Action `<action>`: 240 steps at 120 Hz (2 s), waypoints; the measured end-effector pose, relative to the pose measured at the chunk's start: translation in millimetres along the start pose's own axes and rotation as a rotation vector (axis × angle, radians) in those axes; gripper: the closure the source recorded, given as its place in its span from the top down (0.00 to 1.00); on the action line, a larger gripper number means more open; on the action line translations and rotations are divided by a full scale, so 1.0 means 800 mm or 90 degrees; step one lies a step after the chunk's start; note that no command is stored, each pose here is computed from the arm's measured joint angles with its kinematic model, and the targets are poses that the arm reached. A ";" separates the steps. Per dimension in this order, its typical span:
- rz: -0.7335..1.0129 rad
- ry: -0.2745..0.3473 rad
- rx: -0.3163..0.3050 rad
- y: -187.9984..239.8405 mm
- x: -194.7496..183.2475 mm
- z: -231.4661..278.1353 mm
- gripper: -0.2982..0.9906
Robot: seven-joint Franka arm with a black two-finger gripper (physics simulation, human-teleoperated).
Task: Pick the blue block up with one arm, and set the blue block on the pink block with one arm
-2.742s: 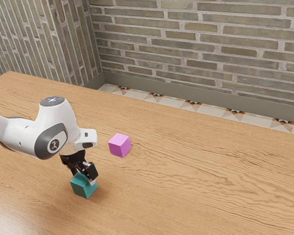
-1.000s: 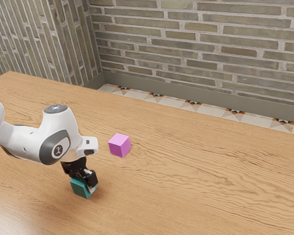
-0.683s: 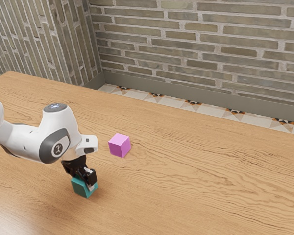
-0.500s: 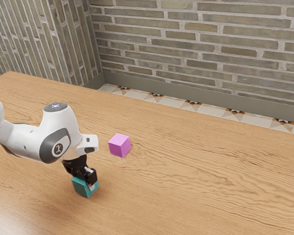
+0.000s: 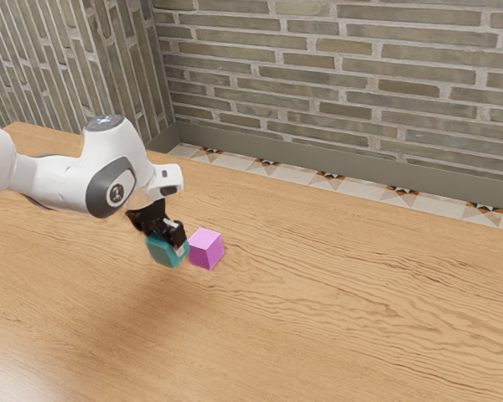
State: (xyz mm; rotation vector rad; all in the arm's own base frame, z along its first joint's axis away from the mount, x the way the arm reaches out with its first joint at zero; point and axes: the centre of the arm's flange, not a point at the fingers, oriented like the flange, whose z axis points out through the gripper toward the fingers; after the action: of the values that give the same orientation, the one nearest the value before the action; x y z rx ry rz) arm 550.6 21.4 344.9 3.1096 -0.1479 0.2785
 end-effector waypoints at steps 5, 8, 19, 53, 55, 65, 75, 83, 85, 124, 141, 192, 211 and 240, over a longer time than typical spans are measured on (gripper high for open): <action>-0.004 -0.001 0.000 -0.008 0.011 0.001 0.53; -0.005 -0.001 0.000 -0.011 0.020 0.001 0.53; -0.012 -0.013 -0.003 -0.027 0.051 0.003 0.53; -0.007 -0.091 -0.020 -0.049 0.115 0.024 0.53; -0.006 -0.095 -0.021 -0.049 0.116 0.025 0.53; -0.001 -0.114 -0.026 -0.048 0.117 0.031 0.53; 0.005 -0.124 -0.030 -0.045 0.118 0.029 0.52; 0.011 -0.124 -0.032 -0.042 0.123 0.022 0.52; 0.012 -0.125 -0.032 -0.041 0.124 0.021 0.52; 0.029 -0.140 -0.045 -0.031 0.140 0.028 0.52; 0.025 -0.145 -0.047 -0.030 0.140 0.031 0.52; -0.001 -0.142 -0.048 -0.016 0.156 0.033 0.53; -0.010 -0.140 -0.045 -0.018 0.168 0.040 0.53; -0.020 -0.143 -0.041 -0.019 0.174 0.043 0.53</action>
State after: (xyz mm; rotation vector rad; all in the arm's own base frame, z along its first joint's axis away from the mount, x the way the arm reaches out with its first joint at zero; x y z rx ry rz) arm 694.3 23.2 335.5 3.0660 -0.1073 -0.0758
